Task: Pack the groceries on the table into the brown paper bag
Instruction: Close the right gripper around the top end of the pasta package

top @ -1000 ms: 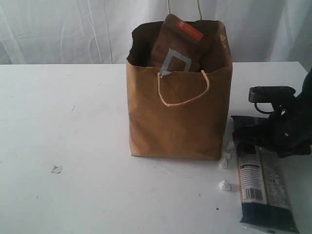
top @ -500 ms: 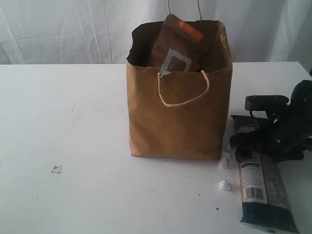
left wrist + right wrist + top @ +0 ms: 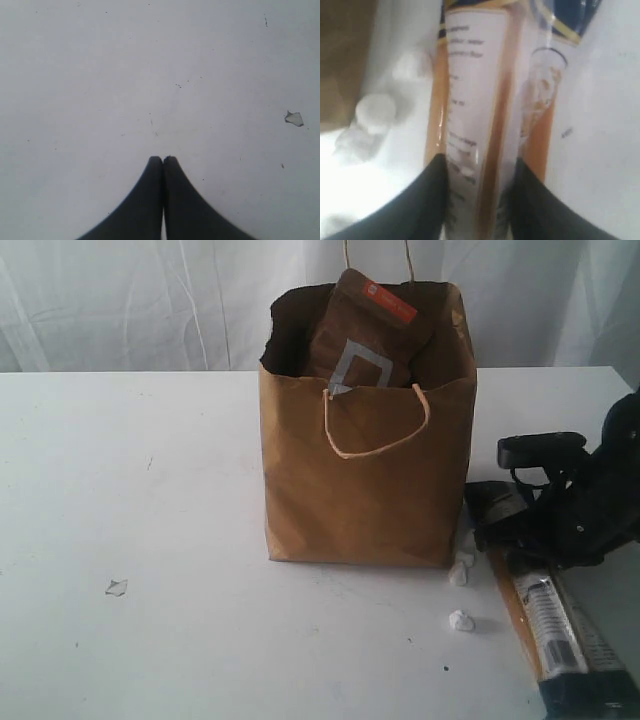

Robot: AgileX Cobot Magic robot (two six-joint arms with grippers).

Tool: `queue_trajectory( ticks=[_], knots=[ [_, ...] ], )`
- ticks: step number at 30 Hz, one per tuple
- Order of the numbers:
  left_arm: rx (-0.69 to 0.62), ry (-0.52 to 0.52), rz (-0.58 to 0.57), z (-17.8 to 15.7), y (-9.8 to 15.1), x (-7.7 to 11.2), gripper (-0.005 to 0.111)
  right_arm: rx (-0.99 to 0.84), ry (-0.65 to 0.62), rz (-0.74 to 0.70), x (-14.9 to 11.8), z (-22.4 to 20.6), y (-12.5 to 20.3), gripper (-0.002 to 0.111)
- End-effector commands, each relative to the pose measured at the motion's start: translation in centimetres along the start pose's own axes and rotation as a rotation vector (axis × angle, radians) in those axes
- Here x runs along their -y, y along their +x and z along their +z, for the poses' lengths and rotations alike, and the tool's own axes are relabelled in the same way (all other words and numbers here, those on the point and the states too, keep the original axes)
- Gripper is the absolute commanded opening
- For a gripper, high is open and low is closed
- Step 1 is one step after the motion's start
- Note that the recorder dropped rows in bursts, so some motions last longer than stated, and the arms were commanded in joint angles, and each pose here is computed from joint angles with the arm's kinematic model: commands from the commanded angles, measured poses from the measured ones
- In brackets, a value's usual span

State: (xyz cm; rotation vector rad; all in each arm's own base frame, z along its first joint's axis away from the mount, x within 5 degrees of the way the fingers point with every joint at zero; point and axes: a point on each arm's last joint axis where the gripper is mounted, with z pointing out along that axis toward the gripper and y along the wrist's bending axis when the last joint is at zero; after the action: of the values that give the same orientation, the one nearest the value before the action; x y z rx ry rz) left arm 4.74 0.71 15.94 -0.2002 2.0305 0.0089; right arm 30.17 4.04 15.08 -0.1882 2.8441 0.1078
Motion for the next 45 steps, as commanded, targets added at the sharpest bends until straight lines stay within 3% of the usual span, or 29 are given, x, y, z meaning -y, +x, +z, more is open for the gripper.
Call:
queue_trajectory(
  ticks=[1,6,13,24,27,31,34,37,45],
  knots=[
    [-0.040,-0.010,-0.004,0.1,0.5,-0.1,0.000,0.047,0.022,0.002,1.2,-3.6,0.2,0.000],
    [-0.040,-0.010,-0.004,0.1,0.5,-0.1,0.000,0.074,0.051,0.027,2.8,-5.4,0.5,0.000],
    [-0.040,-0.010,-0.004,0.1,0.5,-0.1,0.000,-0.004,-0.003,-0.006,2.3,-5.5,1.2,0.000],
    [-0.040,-0.010,-0.004,0.1,0.5,-0.1,0.000,0.058,0.013,-0.013,2.4,-5.5,0.6,0.001],
    [-0.040,-0.010,-0.004,0.1,0.5,-0.1,0.000,0.052,0.012,-0.072,2.4,-5.3,0.6,0.016],
    [-0.040,-0.010,-0.004,0.1,0.5,-0.1,0.000,0.033,-0.010,-0.051,2.2,-4.5,0.6,0.057],
    [-0.040,-0.010,-0.004,0.1,0.5,-0.1,0.000,0.043,-0.013,-0.065,1.7,-4.0,0.5,0.081],
    [-0.040,-0.010,-0.002,0.1,0.5,-0.1,0.000,0.042,-0.020,-0.086,1.0,-3.2,0.3,0.088],
    [-0.040,-0.010,-0.004,0.1,0.5,-0.1,0.000,0.030,-0.012,-0.160,0.2,-1.3,0.1,0.088]
  ],
)
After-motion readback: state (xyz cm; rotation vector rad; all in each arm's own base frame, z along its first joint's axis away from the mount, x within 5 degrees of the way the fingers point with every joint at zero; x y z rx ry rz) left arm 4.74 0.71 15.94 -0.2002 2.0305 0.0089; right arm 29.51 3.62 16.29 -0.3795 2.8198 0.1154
